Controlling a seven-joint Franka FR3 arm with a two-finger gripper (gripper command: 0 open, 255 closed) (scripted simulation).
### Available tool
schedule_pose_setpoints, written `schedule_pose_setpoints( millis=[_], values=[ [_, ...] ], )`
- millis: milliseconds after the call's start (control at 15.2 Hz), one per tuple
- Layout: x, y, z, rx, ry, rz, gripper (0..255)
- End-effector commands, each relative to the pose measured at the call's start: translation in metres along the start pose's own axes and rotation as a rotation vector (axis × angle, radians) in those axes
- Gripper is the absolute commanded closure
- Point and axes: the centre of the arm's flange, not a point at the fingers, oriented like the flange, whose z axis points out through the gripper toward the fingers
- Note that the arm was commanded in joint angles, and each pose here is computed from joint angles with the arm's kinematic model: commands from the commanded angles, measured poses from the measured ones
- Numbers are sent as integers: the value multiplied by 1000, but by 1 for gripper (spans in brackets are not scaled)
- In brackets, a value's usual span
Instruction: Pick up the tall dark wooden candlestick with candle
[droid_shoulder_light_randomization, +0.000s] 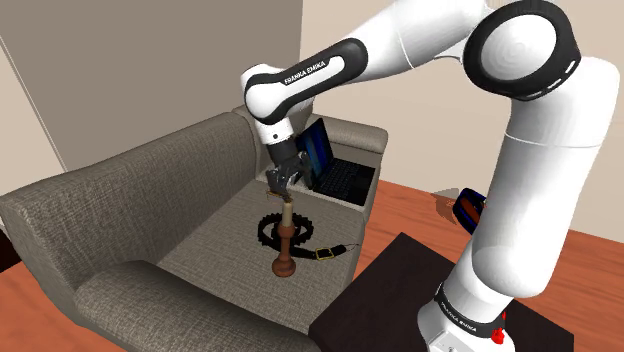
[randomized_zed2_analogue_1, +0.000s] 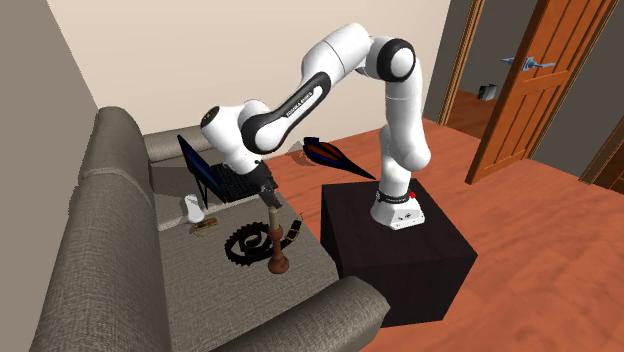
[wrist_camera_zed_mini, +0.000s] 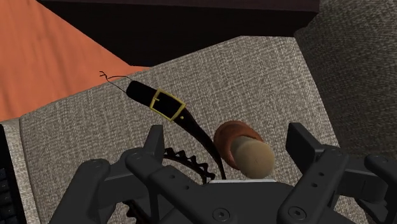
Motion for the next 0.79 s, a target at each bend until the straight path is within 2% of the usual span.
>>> schedule_pose_setpoints(
  millis=[0, 330, 396, 726],
  values=[
    [27, -12, 18, -16, -53, -1, 0],
    [85, -40, 70, -55, -180, -6, 0],
    [93, -44, 78, -61, -198, -7, 0],
    [104, -46, 102, -61, -198, -7, 0]
  ],
)
